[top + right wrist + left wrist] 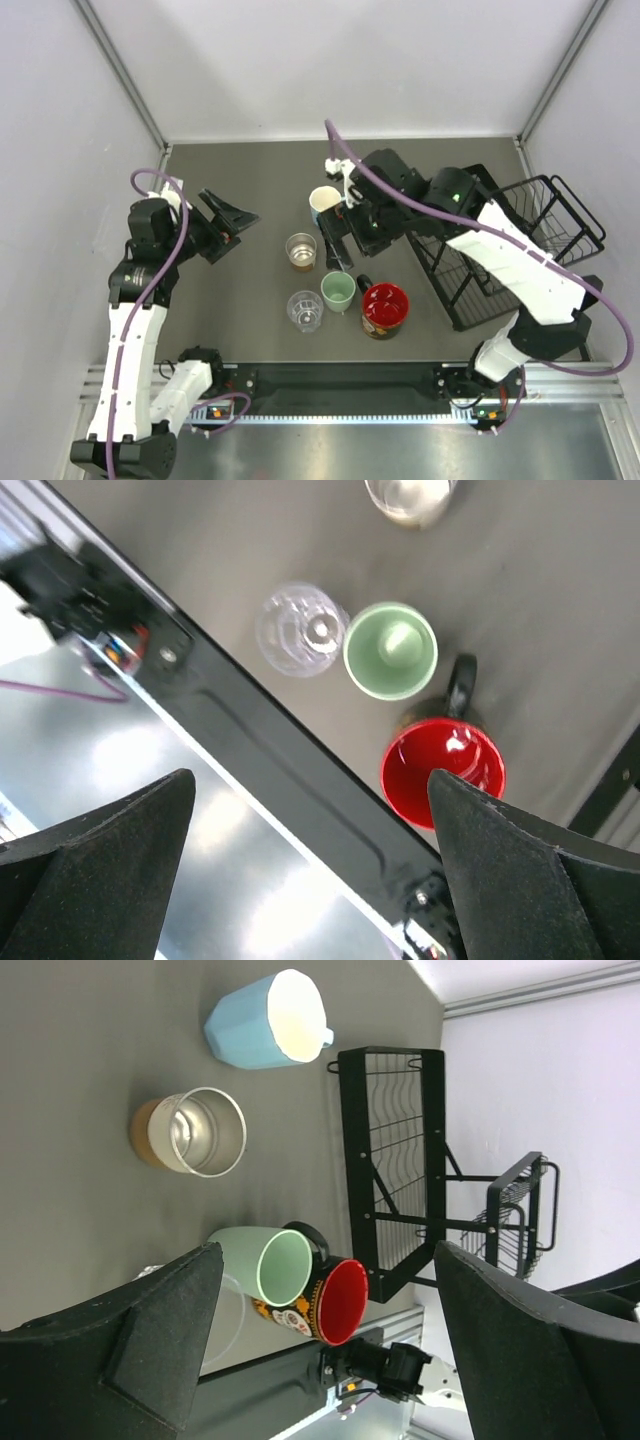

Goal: Load the cups into the dish rack

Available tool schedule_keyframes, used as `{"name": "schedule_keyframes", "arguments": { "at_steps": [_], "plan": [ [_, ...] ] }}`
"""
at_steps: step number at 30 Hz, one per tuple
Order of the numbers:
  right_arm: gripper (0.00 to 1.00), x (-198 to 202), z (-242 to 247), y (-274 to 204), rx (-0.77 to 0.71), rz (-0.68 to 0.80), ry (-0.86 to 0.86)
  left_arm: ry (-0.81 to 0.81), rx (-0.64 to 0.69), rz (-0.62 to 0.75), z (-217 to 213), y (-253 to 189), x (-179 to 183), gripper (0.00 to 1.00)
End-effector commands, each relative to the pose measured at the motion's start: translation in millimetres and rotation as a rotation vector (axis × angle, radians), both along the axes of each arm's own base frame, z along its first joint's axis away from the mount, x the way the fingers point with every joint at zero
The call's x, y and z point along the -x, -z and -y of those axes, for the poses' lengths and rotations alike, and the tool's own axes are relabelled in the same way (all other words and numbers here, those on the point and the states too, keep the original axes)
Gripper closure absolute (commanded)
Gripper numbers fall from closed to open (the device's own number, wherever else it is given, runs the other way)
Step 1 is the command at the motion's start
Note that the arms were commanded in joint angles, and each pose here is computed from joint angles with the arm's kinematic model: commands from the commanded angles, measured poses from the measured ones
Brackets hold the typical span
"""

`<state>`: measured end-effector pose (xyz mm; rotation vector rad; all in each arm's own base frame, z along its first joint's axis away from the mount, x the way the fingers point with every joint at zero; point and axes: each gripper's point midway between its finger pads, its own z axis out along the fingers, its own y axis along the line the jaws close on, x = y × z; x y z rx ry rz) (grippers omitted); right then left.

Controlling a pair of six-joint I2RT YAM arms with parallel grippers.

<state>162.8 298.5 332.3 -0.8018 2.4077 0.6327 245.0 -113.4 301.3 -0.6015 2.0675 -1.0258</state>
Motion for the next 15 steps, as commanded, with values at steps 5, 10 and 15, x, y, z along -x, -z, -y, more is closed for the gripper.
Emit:
{"name": "schedule_keyframes", "arguments": {
  "at_steps": [5, 10, 15],
  "plan": [
    [0.0, 3.9, 5.9, 40.2, 0.079, 0.006, -0.026, -0.138, -0.049, -0.091, -21.4, 15.7, 9.9, 0.02],
    [0.0, 5.5, 17.8, 87.4, 0.191, -0.037, -0.015, -0.105, -0.07, -0.131, -19.5, 27.4, 13.6, 0.02],
    [0.12, -2.6, 19.6, 108.1, 0.21, -0.014, 0.028, -0.056, -0.08, -0.125, -14.8, 24.8, 10.6, 0.07]
  ]
}}
